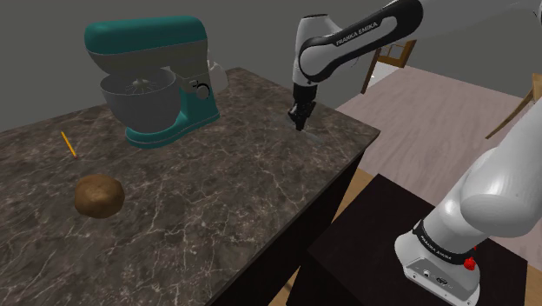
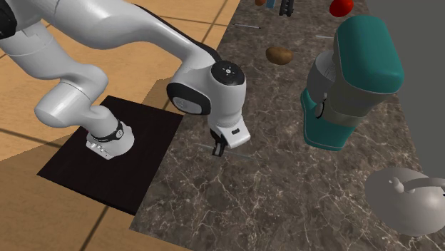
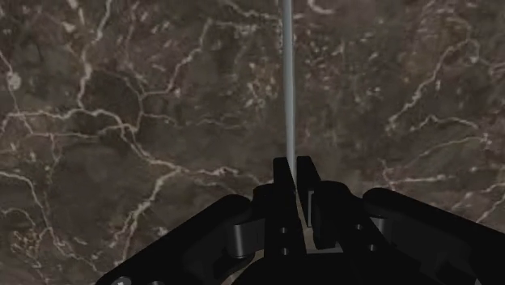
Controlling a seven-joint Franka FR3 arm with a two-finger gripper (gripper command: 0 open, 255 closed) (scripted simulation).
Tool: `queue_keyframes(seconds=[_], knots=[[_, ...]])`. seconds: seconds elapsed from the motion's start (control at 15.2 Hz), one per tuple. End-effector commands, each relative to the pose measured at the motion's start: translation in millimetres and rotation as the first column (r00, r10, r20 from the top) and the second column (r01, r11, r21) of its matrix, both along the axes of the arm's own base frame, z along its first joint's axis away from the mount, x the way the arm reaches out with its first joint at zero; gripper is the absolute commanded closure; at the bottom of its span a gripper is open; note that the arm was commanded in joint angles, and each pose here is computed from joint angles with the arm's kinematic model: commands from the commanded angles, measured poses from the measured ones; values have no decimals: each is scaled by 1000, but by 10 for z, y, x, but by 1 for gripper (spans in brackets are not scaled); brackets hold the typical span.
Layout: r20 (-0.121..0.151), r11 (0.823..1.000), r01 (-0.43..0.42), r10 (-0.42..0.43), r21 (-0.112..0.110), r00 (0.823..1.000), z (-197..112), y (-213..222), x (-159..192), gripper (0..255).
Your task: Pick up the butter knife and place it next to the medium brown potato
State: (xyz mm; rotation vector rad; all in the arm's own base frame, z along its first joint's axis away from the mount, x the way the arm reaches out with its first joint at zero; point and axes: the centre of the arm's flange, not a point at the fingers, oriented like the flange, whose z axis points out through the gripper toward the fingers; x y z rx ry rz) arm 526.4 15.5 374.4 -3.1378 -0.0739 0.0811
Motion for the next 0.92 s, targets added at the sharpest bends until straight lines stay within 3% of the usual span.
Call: queue_keyframes(seconds=[0.0, 0.86], knots=[[0, 1000, 0, 0, 0, 1000, 106, -6, -1, 255], [0, 1000, 0, 0, 0, 1000, 792, -6, -1, 255]])
